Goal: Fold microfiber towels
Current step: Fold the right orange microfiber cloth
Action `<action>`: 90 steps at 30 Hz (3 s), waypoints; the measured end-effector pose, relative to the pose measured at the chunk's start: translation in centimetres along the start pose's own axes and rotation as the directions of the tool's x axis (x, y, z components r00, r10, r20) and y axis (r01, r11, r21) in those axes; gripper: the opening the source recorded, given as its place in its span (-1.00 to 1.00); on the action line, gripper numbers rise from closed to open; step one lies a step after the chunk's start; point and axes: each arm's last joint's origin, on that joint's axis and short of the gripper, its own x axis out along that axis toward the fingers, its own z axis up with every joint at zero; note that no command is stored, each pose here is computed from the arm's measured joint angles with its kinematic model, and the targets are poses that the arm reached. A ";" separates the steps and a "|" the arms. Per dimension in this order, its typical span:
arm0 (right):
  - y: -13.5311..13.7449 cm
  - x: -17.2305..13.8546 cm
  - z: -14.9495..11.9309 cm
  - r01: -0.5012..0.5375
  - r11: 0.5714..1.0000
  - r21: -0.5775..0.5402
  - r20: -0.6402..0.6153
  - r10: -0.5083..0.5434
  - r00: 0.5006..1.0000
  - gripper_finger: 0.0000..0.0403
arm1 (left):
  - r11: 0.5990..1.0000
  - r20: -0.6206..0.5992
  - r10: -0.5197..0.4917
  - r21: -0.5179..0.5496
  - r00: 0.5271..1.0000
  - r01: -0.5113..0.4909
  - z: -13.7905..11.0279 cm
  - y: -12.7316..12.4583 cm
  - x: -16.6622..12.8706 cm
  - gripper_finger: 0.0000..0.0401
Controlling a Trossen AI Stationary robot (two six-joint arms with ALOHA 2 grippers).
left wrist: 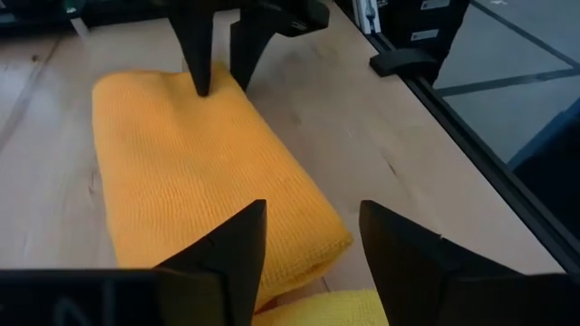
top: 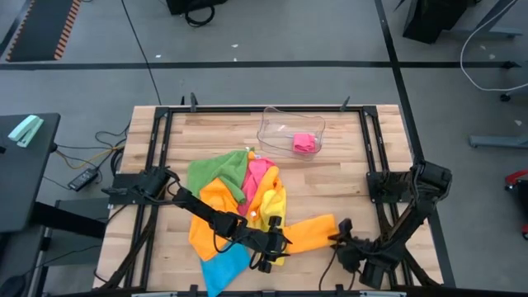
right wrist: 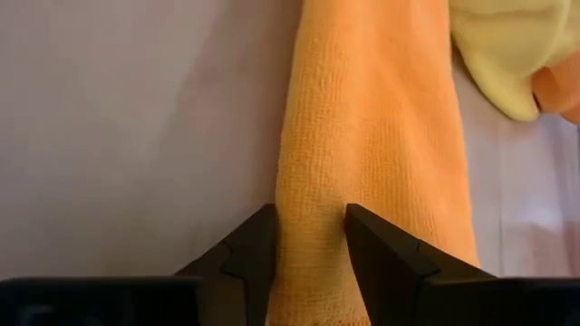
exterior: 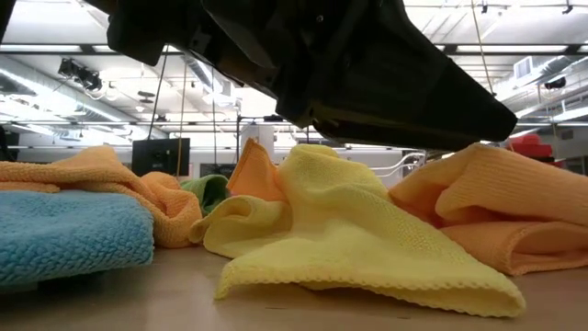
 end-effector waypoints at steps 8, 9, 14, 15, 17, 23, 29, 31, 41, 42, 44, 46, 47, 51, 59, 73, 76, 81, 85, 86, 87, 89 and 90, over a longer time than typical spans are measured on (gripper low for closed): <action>-0.4 -0.1 -0.3 0.017 1.000 -0.005 -0.027 -0.017 0.999 -0.79 | 1.000 -0.001 -0.001 0.001 1.000 0.001 0.0 0.0 0.0 -0.12; -0.5 -0.2 -0.2 0.014 1.000 -0.004 -0.027 -0.014 1.000 -0.84 | 1.000 0.000 -0.001 0.002 1.000 0.001 0.0 -0.1 0.0 -0.12; -1.3 -1.1 0.1 0.010 1.000 -0.001 -0.024 -0.010 1.000 -0.91 | 1.000 0.003 -0.004 0.004 1.000 0.004 0.0 -0.2 0.0 -0.11; -1.5 -1.2 0.1 0.013 1.000 -0.005 -0.028 -0.013 1.000 -0.91 | 1.000 0.004 -0.005 0.004 1.000 0.005 0.0 -0.2 0.0 -0.12; -1.9 -1.4 0.1 0.022 1.000 -0.015 -0.038 -0.023 0.999 -0.91 | 1.000 0.004 -0.005 0.004 1.000 0.005 0.0 -0.2 0.0 -0.12; -3.2 -1.6 0.4 0.030 0.994 -0.105 -0.059 -0.036 0.998 -0.91 | 1.000 0.005 -0.005 0.004 1.000 0.005 0.0 -0.2 0.0 -0.13; -4.0 -0.6 0.7 0.028 0.987 -0.156 -0.096 -0.043 0.994 -0.92 | 1.000 0.005 -0.005 0.004 1.000 0.005 0.0 -0.2 0.0 -0.14; -4.2 -0.2 0.5 0.018 0.989 -0.146 -0.121 -0.036 0.992 -0.92 | 1.000 0.005 -0.005 0.004 1.000 0.005 0.0 -0.2 0.0 -0.13; -4.3 0.4 0.4 -0.010 0.992 -0.128 -0.134 -0.008 0.991 -0.91 | 1.000 0.021 -0.006 0.005 1.000 0.006 0.2 -0.2 -0.1 -0.10; -4.3 0.4 0.4 -0.015 0.992 -0.128 -0.138 -0.003 0.990 -0.89 | 1.000 0.039 -0.008 0.001 0.999 0.008 0.4 -0.2 -0.1 -0.09; -4.3 0.4 0.3 -0.023 0.991 -0.132 -0.143 0.003 0.990 -0.83 | 1.000 0.087 -0.010 -0.006 0.996 0.011 0.9 -0.2 -0.1 -0.09; -4.3 0.4 0.3 -0.030 0.990 -0.137 -0.149 0.009 0.989 -0.74 | 1.000 0.120 0.005 -0.006 0.993 -0.004 1.2 0.0 -0.1 -0.10; -4.3 0.4 0.3 -0.030 0.991 -0.130 -0.152 0.010 0.988 -0.69 | 1.000 0.124 0.026 -0.008 0.992 -0.025 1.3 0.1 -0.1 -0.11; -4.4 0.5 0.5 -0.047 0.996 -0.076 -0.185 0.032 0.982 -0.48 | 0.988 0.095 0.141 -0.069 0.985 -0.135 0.4 1.0 0.5 -0.14; -4.7 -0.8 2.3 -0.092 0.996 0.008 -0.251 0.091 0.964 -0.24 | 0.978 0.027 0.169 -0.129 0.985 -0.164 -1.6 2.0 1.7 -0.12; -3.3 -0.7 3.1 -0.048 0.984 0.174 0.019 0.045 0.999 -0.25 | 0.984 0.016 0.122 -0.131 0.992 -0.119 -1.9 1.7 1.7 -0.11; -3.3 0.3 3.1 -0.084 0.976 0.202 0.066 0.072 0.995 -0.30 | 0.984 0.007 0.087 -0.154 0.996 -0.085 -1.9 1.6 1.7 -0.10; -4.5 0.3 3.5 -0.156 0.964 0.215 0.148 0.126 0.981 -0.37 | 0.982 -0.052 0.088 -0.163 0.995 -0.095 -2.5 1.6 1.7 -0.11; -6.3 0.0 3.9 -0.286 0.933 0.219 0.287 0.219 0.933 -0.39 | 0.983 -0.081 0.091 -0.155 0.993 -0.103 -2.8 1.7 1.7 -0.13; -6.8 0.1 3.8 -0.322 0.922 0.215 0.324 0.244 0.914 -0.40 | 0.983 -0.081 0.091 -0.155 0.993 -0.103 -2.8 1.7 1.7 -0.13; -7.3 0.3 3.7 -0.358 0.910 0.211 0.358 0.268 0.894 -0.40 | 0.982 -0.079 0.091 -0.156 0.993 -0.102 -2.8 1.7 1.7 -0.13; -8.3 0.9 3.3 -0.414 0.885 0.211 0.416 0.302 0.858 -0.40 | 0.982 -0.080 0.091 -0.155 0.993 -0.103 -2.8 1.7 1.7 -0.13; -8.7 1.1 3.0 -0.434 0.875 0.215 0.437 0.311 0.844 -0.40 | 0.982 -0.080 0.091 -0.156 0.993 -0.103 -2.8 1.7 1.7 -0.13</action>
